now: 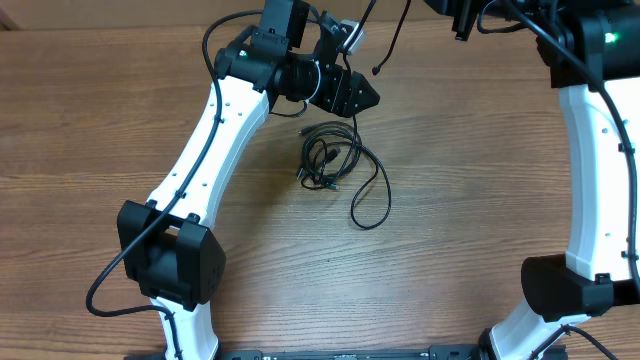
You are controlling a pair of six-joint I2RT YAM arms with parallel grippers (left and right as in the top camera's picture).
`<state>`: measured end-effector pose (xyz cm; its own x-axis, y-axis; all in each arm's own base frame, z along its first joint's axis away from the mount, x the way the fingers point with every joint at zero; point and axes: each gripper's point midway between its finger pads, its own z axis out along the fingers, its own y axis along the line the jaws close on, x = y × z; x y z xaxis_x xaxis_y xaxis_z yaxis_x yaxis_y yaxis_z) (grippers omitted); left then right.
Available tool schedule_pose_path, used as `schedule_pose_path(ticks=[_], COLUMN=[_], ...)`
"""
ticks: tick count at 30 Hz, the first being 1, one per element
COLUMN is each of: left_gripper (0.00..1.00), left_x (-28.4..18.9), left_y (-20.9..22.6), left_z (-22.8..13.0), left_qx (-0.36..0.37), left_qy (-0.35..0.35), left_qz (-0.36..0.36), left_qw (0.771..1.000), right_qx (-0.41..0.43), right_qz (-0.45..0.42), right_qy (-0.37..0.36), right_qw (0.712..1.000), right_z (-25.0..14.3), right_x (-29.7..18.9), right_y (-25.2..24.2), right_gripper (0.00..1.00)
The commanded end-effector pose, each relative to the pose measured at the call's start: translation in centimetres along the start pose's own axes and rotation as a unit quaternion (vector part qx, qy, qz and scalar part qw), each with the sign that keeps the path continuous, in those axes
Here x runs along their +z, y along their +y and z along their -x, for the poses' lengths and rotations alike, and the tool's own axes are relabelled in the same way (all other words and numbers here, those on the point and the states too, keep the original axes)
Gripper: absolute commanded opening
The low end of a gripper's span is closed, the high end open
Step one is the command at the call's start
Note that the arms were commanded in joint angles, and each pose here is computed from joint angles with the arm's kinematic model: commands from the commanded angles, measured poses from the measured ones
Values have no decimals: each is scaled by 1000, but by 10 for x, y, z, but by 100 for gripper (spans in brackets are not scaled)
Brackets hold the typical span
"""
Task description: Untangle cables
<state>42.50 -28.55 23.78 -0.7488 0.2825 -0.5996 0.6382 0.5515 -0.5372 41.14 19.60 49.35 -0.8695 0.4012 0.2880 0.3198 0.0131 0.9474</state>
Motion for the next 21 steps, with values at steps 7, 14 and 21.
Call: schedule_pose_path(ticks=[7, 14, 21], left_gripper=[37, 31, 77], left_x=[2, 1, 0], left_y=[0, 1, 3], left_z=[-5, -8, -23], left_qx=[-23, -29, -10], left_qy=[10, 15, 42], left_qz=[-7, -5, -1], left_qw=[1000, 999, 999], right_qx=[4, 6, -15], right_qz=[9, 14, 23], right_qy=[-1, -8, -44], right_qw=[1000, 1000, 999], right_z=[3, 11, 34], right_x=[-13, -26, -51], right_y=[6, 8, 11], right_gripper=[4, 4, 4])
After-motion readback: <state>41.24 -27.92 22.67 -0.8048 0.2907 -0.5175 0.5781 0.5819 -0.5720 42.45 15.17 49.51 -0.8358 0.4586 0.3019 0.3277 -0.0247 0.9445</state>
